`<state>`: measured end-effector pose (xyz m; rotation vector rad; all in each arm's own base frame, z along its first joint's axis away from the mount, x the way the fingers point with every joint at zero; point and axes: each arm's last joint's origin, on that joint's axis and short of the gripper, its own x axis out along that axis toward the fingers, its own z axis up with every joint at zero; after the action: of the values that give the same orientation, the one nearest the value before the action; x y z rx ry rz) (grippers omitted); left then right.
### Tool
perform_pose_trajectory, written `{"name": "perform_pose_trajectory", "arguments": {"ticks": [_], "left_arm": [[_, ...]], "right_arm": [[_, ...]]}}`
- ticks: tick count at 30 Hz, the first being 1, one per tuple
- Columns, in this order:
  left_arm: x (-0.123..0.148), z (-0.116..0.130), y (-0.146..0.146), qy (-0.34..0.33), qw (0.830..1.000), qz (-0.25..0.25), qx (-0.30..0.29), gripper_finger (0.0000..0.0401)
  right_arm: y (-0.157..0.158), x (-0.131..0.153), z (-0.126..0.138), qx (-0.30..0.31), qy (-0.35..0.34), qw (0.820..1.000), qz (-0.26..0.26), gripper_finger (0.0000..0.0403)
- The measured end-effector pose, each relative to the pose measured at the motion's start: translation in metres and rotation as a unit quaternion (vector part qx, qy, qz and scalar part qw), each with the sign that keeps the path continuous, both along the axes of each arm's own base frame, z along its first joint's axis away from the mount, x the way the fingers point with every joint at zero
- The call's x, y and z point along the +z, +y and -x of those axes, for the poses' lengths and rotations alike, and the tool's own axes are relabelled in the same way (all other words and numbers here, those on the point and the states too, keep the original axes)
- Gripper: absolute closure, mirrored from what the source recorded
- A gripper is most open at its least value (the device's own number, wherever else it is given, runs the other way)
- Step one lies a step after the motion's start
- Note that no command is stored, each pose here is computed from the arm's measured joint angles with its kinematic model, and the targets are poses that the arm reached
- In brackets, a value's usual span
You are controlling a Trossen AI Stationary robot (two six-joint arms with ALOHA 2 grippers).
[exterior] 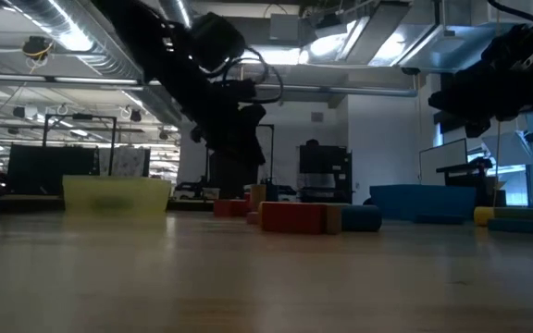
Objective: Sort blocks by size
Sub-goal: Put the orange arch block into the yellow bin
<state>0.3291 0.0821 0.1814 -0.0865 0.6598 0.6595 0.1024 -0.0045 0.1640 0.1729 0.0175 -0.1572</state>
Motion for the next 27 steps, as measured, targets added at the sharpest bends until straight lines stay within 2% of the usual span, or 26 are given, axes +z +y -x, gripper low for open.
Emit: {"name": "perform_pose_trajectory", "arguments": {"ticks": [4, 12, 18, 22, 27], "left_arm": [[0.009, 0.003, 0.02, 0.04, 0.999, 0.006, 0.023, 0.0178], [0.028, 0.013, 0.063, 0.048, 0.994, 0.045, 0.083, 0.0178], [0.01, 0.026, 0.098, 0.045, 0.987, 0.117, 0.1, 0.0178], [-0.005, 0.029, 0.108, 0.059, 0.981, 0.149, 0.112, 0.0178], [-0.008, 0.026, 0.109, 0.049, 0.982, 0.145, 0.107, 0.0178]], "right_arm": [[0.0, 0.0, 0.0, 0.0, 0.001, 1.0, 0.0, 0.0357], [0.0, 0.0, 0.0, 0.001, 0.002, 1.0, 0.0, 0.0357], [0.0, 0.0, 0.0, 0.001, 0.002, 1.0, 0.0, 0.0357], [0.0, -0.001, 0.0, 0.002, 0.003, 1.0, 0.0, 0.0357], [0.0, -0.001, 0.0, 0.002, 0.003, 1.0, 0.001, 0.0357]]}}
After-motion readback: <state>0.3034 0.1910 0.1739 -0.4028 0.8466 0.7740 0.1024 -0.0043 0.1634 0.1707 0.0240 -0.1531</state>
